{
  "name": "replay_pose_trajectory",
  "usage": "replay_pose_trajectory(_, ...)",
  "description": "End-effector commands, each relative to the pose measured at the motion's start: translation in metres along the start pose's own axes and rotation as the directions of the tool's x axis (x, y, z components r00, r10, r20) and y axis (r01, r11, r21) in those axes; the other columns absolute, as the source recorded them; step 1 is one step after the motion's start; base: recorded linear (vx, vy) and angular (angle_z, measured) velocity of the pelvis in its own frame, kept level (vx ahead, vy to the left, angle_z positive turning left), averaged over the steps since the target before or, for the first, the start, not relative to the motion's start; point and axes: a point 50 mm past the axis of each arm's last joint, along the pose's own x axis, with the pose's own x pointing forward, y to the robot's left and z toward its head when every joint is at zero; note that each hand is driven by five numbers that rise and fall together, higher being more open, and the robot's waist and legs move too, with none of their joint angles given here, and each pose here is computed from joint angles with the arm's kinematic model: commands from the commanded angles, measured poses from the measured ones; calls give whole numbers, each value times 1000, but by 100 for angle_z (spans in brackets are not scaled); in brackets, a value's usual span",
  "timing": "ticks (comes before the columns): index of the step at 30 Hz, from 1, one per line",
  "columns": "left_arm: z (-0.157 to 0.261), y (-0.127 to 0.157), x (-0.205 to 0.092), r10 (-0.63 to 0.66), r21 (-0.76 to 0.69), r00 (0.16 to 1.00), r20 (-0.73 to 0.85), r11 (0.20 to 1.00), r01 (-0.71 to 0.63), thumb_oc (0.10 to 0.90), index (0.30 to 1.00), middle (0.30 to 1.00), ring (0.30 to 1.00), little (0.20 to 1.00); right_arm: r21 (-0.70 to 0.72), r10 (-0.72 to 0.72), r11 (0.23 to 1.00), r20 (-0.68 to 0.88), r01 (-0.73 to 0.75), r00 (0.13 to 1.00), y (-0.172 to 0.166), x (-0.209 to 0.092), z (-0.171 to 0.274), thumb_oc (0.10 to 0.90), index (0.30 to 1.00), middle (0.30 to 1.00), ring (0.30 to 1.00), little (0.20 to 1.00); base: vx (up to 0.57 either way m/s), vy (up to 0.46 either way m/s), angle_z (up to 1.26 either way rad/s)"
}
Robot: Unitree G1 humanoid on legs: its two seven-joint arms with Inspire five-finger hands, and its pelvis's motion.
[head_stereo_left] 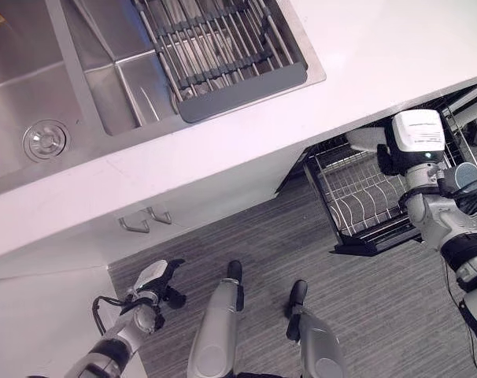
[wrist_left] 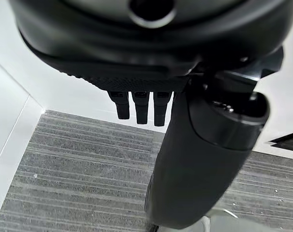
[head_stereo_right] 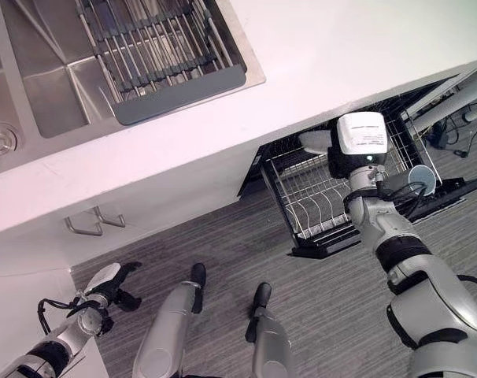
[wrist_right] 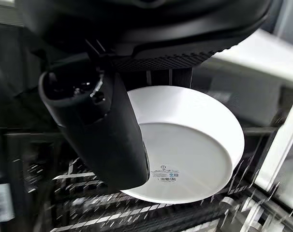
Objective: Place the dishes in the dishwasher.
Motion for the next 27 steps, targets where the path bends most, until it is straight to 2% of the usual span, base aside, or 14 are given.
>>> replay_pose_trajectory(1, 5, -17, -6, 20, -47, 999, 43, 999, -18, 800, 900, 900, 900, 900, -137, -405, 912, -141, 387, 903, -79, 34, -39, 400, 300, 300, 300, 300, -42, 113, 2)
replay_pose_trajectory(6, 9, -21, -6, 15, -65, 999, 50, 998, -12, 800, 900, 900, 900, 900, -148, -415, 909, -241, 390, 877, -70, 24, -49, 400, 300, 300, 300, 300, -19, 83, -4)
replay_pose_trajectory(7, 12, -24, -6, 10, -77, 999, 52, 997, -6, 800, 900, 900, 900, 900, -142, -426, 905, -304, 401, 852, -65, 19, -53, 400, 300, 300, 300, 300, -28, 103, -8)
replay_pose_trajectory(14, 25, -34, -7, 7, -102, 997, 82, 995, 2, 800, 900, 900, 900, 900, -133, -458, 883, -448, 449, 768, -60, 13, -62, 400, 300, 300, 300, 300, -42, 80, 0)
replay_pose_trajectory(20, 33, -43, -7, 6, -127, 995, 97, 992, 6, 800, 900, 900, 900, 900, -102, -442, 887, -468, 449, 766, -49, 12, -52, 400, 300, 300, 300, 300, -24, 72, -5)
replay_pose_trajectory(27, 43, -49, -10, -1, -120, 990, 140, 993, 18, 800, 900, 900, 900, 900, -103, -468, 873, -452, 476, 760, -54, 22, -41, 400, 300, 300, 300, 300, -29, 53, 2)
